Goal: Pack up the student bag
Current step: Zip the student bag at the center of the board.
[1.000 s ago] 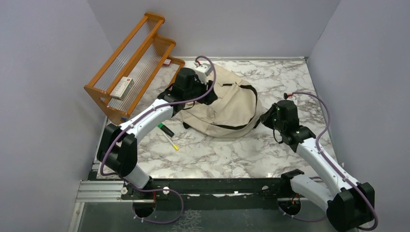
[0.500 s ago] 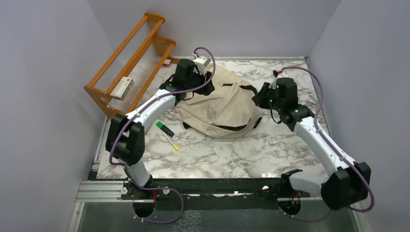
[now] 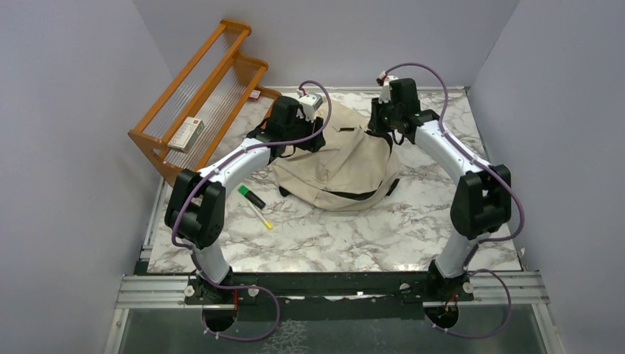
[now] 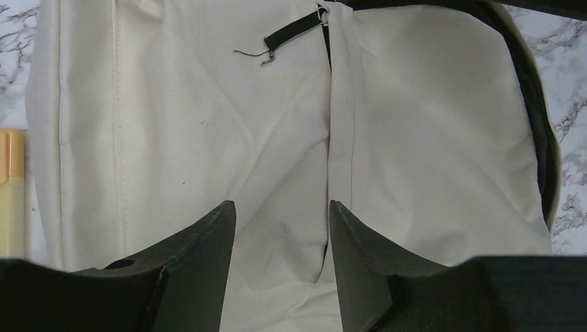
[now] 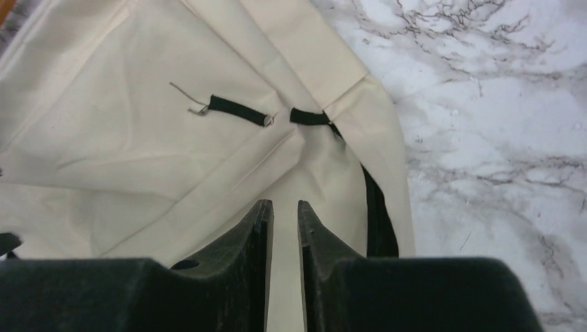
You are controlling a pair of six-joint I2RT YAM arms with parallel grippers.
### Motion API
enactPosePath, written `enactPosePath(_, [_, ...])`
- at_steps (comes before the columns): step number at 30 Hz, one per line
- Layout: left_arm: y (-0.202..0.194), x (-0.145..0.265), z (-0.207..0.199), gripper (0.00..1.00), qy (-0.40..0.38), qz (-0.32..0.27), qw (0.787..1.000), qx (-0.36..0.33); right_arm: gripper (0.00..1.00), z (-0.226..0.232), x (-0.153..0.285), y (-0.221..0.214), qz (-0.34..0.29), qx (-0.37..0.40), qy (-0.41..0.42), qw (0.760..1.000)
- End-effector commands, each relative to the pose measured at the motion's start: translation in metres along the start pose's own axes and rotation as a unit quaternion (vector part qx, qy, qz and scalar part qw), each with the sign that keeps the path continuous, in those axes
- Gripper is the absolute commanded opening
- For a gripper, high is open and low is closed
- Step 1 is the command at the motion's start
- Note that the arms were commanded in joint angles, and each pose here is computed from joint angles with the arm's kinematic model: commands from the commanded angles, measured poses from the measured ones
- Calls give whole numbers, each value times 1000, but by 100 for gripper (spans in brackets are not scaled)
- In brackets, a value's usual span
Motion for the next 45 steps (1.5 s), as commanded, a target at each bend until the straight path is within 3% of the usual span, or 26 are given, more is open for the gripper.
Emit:
enactPosePath(1, [9,6,-7,54,-13,-23,999,-18,25,-11,-26,-6,53,74,4,996])
enactPosePath(11, [9,8,-6,54,-9,-23,999,-23,38,-27,-62,-15,89,169,-8,982])
enactPosePath(21, [8,8,-5,54,-8,-21,1000,-22,41,-32,-94,-27,123,211,8,970])
enactPosePath(36, [3,1,-2,54,-8,-8,1000,-19,57,-14,-120,-33,98,232,114,961])
enactPosePath(45, [2,-2,-1,54,-7,-3,1000,-20,59,-7,-131,-18,62,235,149,958])
Point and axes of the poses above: each gripper's point midway between its finger pads, its own x axis back along the fingers, its own z axis along the line the jaws close on, y = z × x, the point moved 7 cm from there along x, back along the fingers, and after that the axes turned 15 degrees about x, right-handed, at the moved point
